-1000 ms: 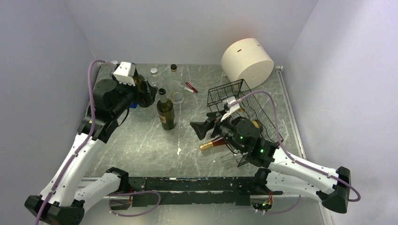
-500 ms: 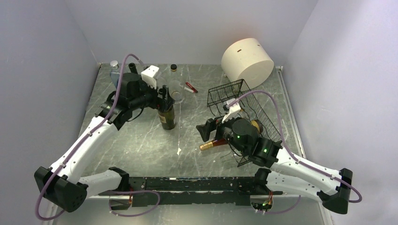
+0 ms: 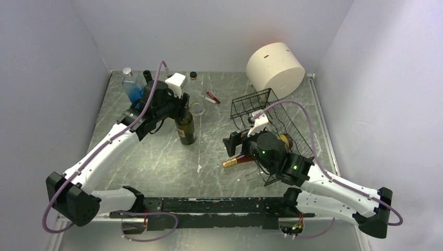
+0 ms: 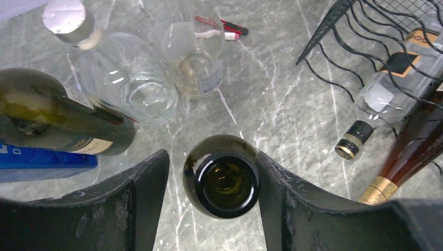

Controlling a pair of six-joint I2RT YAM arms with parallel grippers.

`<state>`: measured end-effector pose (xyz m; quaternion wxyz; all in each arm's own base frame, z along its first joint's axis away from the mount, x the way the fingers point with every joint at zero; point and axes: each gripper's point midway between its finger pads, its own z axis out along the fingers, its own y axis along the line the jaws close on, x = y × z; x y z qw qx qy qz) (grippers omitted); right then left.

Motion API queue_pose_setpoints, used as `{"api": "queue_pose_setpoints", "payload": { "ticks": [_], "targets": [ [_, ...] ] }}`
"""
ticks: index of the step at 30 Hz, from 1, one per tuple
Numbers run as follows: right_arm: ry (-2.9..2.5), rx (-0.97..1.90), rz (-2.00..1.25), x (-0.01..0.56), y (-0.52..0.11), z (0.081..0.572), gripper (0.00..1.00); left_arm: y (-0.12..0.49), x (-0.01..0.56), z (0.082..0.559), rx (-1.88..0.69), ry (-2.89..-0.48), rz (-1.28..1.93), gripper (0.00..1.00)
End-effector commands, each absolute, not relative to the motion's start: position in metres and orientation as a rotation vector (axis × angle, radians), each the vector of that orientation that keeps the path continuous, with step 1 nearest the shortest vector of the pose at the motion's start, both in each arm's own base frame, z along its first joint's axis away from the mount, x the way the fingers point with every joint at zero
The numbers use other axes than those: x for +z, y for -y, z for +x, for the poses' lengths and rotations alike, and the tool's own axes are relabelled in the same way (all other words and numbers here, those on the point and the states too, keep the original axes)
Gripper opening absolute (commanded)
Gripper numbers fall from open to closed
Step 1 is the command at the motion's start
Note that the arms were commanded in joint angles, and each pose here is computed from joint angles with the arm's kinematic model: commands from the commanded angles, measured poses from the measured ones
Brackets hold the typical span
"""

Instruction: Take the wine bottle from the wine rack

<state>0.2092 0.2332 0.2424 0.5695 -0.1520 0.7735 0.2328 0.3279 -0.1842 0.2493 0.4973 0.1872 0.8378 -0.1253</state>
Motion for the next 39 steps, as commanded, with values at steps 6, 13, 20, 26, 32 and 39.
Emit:
{"api": "queue_pose_setpoints", "payload": {
  "ticks": [6,13,20,26,32,39],
  "targets": [
    [-1.79,0.49,-0.289,0.26,-0.209,0.211,1.0,0.179,0.269,0.337,-0.257,-1.998,0.392,0.3],
    [-1.793,0.467,-0.258,0.261,-0.2,0.211,1.0,0.135,0.299,0.335,-0.049,-1.978,0.24,0.07],
    [-1.798,0.462,-0.259,0.262,-0.202,0.212,1.0,0.07,0.324,0.345,0.003,-1.909,0.035,0.07],
    [-1.814,0.457,-0.245,0.263,-0.202,0.213,1.0,0.016,0.323,0.363,0.028,-1.886,-0.115,0.07],
    [-1.818,0.442,-0.232,0.265,-0.197,0.213,1.0,-0.02,0.318,0.373,0.06,-1.856,-0.238,0.07],
    [-1.82,0.439,-0.232,0.264,-0.198,0.213,1.0,-0.032,0.31,0.387,0.039,-1.865,-0.298,0.07]
  ]
}}
